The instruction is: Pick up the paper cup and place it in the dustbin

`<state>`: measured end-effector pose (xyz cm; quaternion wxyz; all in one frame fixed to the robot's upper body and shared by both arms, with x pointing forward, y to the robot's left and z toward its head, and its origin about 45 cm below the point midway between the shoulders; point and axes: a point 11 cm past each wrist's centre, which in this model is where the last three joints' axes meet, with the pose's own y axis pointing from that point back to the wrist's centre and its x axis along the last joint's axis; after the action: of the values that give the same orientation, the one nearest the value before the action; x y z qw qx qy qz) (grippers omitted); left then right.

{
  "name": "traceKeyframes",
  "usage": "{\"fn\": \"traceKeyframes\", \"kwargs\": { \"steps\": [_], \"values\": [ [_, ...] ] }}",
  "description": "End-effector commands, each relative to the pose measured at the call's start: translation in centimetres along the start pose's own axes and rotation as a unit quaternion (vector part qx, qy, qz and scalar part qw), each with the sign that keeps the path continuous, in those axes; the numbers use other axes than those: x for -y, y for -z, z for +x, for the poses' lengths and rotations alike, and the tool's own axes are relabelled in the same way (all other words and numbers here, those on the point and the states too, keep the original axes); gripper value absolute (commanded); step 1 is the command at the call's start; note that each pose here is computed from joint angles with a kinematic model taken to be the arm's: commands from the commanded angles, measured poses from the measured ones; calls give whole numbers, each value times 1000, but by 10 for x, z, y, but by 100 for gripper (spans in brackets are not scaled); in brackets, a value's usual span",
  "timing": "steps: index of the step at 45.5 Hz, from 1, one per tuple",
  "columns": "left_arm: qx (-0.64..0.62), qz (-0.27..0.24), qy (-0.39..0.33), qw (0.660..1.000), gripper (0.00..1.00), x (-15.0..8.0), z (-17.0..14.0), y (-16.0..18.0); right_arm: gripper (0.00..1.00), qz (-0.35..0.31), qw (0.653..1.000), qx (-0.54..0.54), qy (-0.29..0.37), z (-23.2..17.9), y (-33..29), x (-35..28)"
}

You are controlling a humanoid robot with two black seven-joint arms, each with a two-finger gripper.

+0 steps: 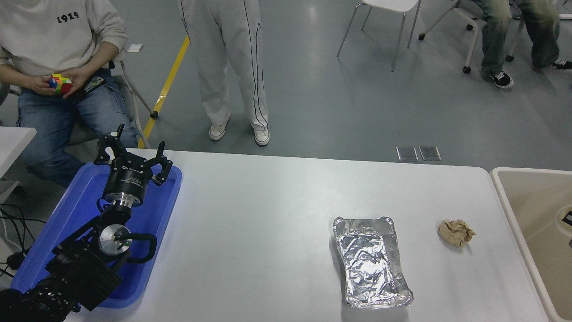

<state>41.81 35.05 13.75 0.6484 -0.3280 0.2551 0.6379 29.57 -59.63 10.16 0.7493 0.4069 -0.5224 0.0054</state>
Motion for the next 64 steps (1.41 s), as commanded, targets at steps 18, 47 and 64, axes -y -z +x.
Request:
{"fn": "traceKeyframes", "kwargs": {
  "steps": [18,47,64],
  "values": [
    [0,0,0,1000,100,0,0,0,84,-10,998,29,-49,8,-13,1],
    [0,0,0,1000,100,0,0,0,100,-13,997,66,-31,38,-26,-7],
    [0,0,1,1000,100,1,-1,0,100,40,997,-11,62,29,0,-43]
  ]
}}
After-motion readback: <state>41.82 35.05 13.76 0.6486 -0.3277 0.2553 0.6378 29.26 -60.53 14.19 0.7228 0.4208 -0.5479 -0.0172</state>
